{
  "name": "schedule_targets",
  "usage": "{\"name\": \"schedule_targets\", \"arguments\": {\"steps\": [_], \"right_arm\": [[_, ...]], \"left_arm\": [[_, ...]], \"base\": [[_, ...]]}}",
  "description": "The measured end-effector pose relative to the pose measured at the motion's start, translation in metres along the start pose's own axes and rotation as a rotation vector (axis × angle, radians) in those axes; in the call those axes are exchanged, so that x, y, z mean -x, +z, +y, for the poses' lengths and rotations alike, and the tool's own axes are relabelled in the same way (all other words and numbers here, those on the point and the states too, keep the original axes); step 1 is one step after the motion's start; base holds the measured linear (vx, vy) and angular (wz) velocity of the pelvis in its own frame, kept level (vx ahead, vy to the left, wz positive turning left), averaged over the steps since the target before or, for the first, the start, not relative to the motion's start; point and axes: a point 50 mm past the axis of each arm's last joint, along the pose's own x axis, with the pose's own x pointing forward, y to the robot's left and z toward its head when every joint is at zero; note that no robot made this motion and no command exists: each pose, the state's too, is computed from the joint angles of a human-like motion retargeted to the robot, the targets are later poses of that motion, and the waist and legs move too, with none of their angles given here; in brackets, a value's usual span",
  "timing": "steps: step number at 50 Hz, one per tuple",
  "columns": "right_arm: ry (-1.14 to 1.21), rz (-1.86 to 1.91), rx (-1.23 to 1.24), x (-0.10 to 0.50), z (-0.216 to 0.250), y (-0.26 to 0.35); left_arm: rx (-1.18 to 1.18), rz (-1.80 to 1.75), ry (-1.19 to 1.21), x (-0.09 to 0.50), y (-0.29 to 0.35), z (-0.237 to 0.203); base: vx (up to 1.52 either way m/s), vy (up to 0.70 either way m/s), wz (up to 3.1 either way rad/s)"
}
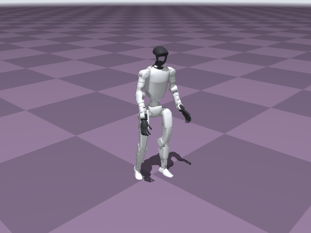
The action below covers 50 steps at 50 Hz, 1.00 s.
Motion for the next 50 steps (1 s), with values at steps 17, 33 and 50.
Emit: {"name": "schedule_targets", "arguments": {"steps": [17,33,50], "right_arm": [[0.051,-0.005,0.024,-0.001,-0.001,0.000],[0.011,0.193,-0.010,0.014,-0.001,-0.060],[0.005,0.193,-0.082,0.021,0.003,-0.069]], "left_arm": [[0.074,-0.286,-0.229,0.008,0.069,-0.050],[0.022,-0.017,0.032,-0.009,0.017,0.003],[0.071,-0.238,0.091,-0.021,0.079,0.040]], "base": [[0.00,-0.08,2.17],[0.08,0.07,2.48],[0.12,0.09,2.79]]}}
